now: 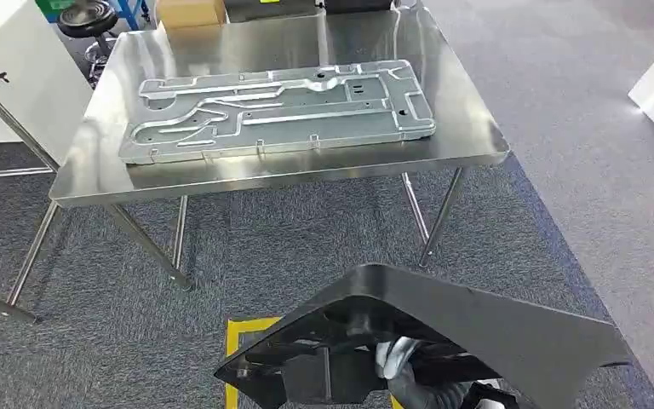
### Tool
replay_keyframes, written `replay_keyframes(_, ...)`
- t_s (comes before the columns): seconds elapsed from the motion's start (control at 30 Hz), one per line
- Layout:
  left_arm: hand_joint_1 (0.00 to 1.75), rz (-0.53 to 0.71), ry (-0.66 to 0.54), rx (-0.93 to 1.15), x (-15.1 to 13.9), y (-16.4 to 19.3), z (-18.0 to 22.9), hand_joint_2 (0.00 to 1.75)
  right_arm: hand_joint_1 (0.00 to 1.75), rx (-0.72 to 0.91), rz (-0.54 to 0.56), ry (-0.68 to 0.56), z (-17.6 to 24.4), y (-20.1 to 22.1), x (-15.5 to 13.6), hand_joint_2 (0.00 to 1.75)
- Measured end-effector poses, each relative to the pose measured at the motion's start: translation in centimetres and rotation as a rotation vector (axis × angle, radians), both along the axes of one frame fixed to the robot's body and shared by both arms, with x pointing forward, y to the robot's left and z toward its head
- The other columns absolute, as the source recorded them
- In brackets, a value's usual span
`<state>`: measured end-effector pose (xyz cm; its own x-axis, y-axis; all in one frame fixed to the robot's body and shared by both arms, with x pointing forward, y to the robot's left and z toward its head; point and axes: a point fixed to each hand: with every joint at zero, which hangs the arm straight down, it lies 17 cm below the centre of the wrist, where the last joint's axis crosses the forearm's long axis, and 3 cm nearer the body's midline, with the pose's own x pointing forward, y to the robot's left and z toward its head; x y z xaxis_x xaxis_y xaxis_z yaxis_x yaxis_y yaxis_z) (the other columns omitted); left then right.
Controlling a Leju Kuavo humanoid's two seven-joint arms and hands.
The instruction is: Take the parts from the cabinet and place them on the table.
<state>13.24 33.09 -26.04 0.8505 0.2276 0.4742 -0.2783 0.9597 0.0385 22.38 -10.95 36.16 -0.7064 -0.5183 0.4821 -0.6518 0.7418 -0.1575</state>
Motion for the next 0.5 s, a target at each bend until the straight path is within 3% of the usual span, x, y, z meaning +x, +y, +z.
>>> replay_keyframes(0.5, 0.0, 0.002, -0.002, 0.005, -0.26, -0.08, -0.03, 1.75, 1.75, 0.006, -0.007, 0.006, -0.09, -0.36, 0.07, 1.75)
